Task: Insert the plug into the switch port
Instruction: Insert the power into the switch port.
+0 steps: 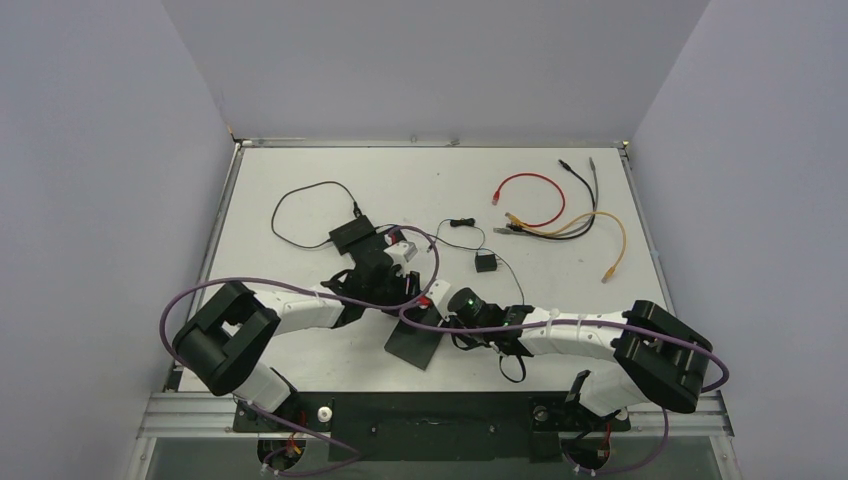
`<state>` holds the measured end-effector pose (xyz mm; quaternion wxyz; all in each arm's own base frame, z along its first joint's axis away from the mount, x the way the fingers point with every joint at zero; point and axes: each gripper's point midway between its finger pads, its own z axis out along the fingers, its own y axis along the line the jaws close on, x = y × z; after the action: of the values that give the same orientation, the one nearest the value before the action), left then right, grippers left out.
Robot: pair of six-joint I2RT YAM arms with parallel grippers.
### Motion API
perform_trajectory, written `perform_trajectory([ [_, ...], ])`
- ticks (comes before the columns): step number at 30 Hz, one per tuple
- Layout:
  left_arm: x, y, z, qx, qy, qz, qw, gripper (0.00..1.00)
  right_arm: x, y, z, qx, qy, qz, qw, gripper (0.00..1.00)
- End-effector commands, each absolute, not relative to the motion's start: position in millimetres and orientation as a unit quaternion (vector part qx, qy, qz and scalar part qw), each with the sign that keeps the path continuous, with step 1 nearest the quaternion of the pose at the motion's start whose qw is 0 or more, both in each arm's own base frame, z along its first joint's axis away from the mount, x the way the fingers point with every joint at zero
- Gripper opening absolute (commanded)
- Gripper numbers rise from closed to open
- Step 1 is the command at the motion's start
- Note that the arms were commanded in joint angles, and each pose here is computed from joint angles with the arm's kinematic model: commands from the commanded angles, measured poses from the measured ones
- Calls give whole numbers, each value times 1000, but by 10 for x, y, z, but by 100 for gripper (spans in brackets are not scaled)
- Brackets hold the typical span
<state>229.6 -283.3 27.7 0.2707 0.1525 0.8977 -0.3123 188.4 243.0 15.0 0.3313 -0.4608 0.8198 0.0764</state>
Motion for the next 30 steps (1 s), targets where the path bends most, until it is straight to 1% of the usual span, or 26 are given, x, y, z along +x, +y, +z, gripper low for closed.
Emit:
perform_trajectory([
  [1, 1697, -2917, 143, 202, 897, -350, 181, 48, 2080, 3060, 727, -478, 737, 167, 448, 0],
  [9, 1627, -2927, 111, 209, 894, -354, 177, 47, 2065, 3207, 854, -511, 694, 189, 470, 0],
  [30, 1485, -3042, 135, 231, 883, -374, 166, 47, 2407, 3616, 1392, -490, 642, 225, 545, 0],
])
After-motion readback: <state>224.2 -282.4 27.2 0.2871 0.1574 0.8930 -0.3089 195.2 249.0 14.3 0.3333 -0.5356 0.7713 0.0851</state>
